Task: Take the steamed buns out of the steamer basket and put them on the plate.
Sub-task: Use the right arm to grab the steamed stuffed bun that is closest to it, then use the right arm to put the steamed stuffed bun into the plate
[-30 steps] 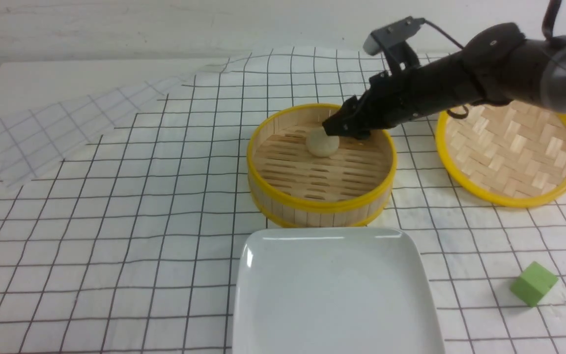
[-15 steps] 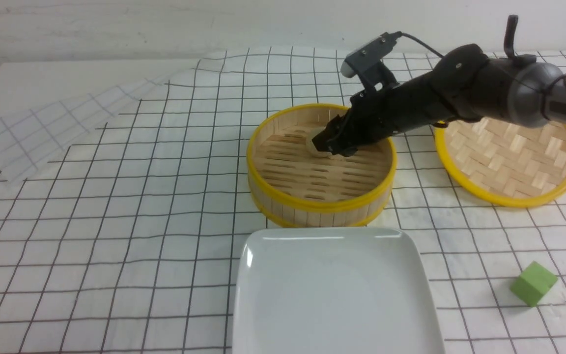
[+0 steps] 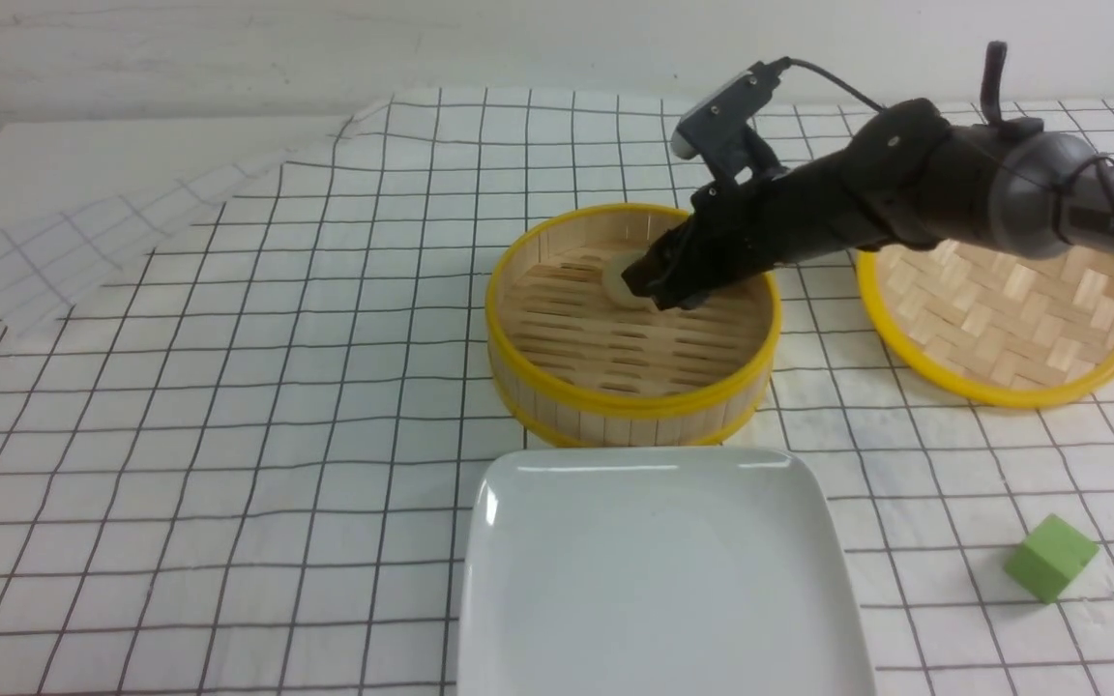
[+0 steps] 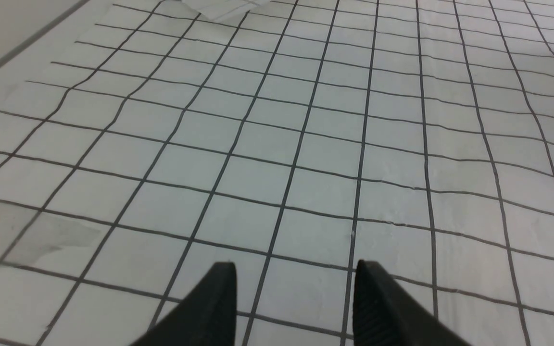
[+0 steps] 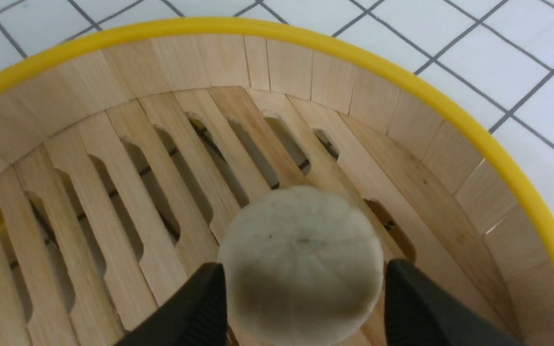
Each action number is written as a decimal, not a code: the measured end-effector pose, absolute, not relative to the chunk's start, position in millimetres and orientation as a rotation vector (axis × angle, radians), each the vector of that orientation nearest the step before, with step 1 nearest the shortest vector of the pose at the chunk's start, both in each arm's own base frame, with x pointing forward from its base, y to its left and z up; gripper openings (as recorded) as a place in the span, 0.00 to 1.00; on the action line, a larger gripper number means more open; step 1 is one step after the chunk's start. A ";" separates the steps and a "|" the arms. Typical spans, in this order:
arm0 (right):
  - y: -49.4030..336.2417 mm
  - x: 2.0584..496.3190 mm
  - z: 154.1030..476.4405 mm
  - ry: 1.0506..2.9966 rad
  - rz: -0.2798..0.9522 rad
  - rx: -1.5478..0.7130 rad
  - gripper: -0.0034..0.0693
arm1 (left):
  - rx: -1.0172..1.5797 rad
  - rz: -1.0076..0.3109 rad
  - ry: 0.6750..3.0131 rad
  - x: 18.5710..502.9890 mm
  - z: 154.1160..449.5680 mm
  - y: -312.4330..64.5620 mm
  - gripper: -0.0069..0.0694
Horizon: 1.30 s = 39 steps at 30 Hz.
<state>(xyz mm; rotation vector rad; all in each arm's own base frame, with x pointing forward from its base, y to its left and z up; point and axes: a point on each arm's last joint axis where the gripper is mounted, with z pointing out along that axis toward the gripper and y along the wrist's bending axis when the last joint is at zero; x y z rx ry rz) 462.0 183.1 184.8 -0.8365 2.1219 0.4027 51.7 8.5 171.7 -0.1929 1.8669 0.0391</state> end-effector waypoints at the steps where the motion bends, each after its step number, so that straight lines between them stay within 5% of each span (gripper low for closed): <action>1: 183.1 462.2 183.8 2.124 0.403 -0.838 0.65 | -0.193 0.039 1.867 51.7 171.7 8.5 0.56; 7: 192.0 461.1 170.7 2.126 0.391 -0.876 0.61 | -0.192 0.040 1.867 51.7 171.7 8.5 0.56; 13: 206.4 457.5 173.8 2.057 0.333 -0.947 0.13 | -0.191 0.042 1.867 51.6 171.8 8.6 0.56; 15: 207.8 456.7 175.8 2.050 0.332 -0.953 0.08 | -0.191 0.042 1.867 51.6 171.8 8.6 0.56; 22: 208.4 450.4 198.8 2.012 0.354 -0.982 0.08 | -0.191 0.043 1.867 51.6 171.8 8.6 0.56; 31: 197.4 432.2 268.1 1.913 0.345 -0.997 0.08 | -0.191 0.043 1.867 51.6 171.8 8.6 0.56; 39: 143.8 406.7 336.0 1.989 0.460 -0.855 0.08 | -0.190 0.043 1.867 51.6 171.8 8.6 0.56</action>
